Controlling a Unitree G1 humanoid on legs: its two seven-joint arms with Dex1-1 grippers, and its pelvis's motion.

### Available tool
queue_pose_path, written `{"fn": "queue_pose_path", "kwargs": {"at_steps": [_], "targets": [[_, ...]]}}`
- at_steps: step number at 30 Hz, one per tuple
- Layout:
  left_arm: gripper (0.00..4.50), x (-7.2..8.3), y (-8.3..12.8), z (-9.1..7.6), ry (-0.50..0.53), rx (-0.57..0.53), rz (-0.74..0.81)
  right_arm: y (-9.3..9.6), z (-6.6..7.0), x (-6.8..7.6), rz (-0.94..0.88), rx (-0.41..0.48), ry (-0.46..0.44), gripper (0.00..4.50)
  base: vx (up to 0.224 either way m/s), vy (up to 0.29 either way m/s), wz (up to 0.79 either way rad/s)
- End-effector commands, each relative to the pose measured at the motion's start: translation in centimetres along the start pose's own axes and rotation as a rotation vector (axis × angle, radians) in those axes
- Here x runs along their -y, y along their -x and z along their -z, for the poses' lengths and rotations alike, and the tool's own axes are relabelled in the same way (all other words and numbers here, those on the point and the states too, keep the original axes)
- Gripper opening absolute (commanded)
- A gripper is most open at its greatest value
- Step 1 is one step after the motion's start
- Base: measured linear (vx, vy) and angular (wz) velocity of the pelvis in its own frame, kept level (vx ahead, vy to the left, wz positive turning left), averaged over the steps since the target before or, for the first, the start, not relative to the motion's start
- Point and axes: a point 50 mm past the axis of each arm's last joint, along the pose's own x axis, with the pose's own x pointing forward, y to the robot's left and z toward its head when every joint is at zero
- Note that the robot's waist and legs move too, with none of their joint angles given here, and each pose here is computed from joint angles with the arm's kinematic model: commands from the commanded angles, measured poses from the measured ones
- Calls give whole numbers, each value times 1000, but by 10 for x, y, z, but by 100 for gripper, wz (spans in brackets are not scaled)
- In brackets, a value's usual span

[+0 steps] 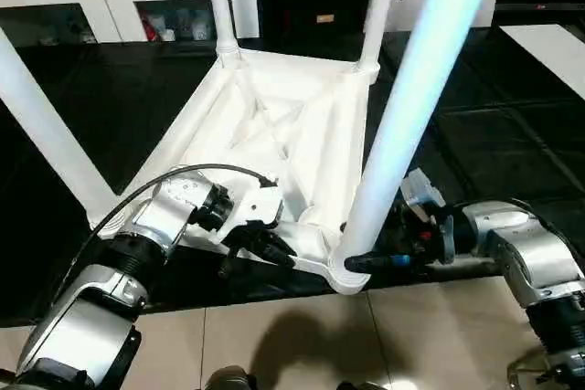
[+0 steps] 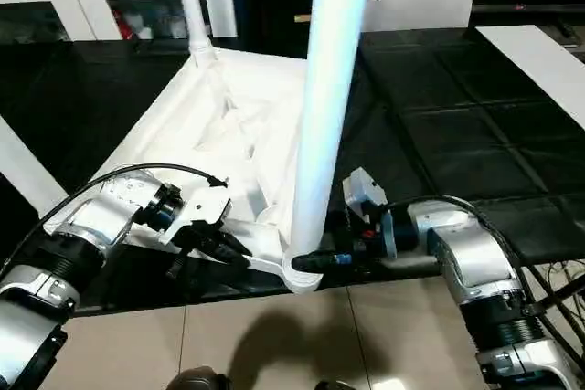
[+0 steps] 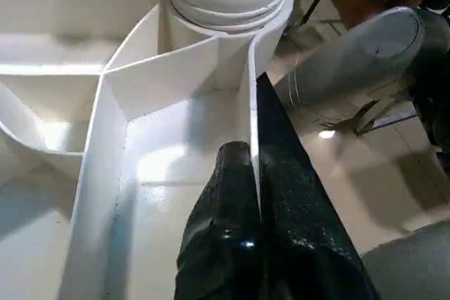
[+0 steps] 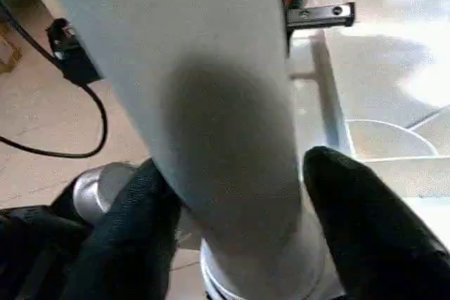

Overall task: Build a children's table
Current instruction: Rotate leg to tighten

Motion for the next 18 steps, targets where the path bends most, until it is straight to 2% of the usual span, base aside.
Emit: {"fn": "queue_pose_path", "kwargs": {"at_steps": [1, 6, 9, 13, 14, 15, 18], "targets": [[0, -1, -2, -9, -56, -14, 71, 2, -4, 1, -19, -6, 9, 247, 0, 0, 0], [0, 0, -1, -8, -52, -16, 68, 1, -5, 0, -37, -7, -1, 216, 0, 0, 0], [0, -3, -1, -9, -34, 6, 28, -2, -5, 0, -22, 14, -19, 214, 0, 0, 0], [0, -13, -4, -12, 27, 34, -125, -13, -7, 2, 102, 83, -63, 210, 0, 0, 0], [0, -13, -4, -12, 27, 34, -127, -13, -7, 2, 104, 84, -63, 210, 0, 0, 0], [0, -19, -6, -14, 64, 62, -203, -21, -5, 6, 193, 97, -65, 210, 0, 0, 0], [0, -25, -11, -18, 113, 104, -283, -30, -2, 11, 306, 103, -72, 209, 0, 0, 0]]}}
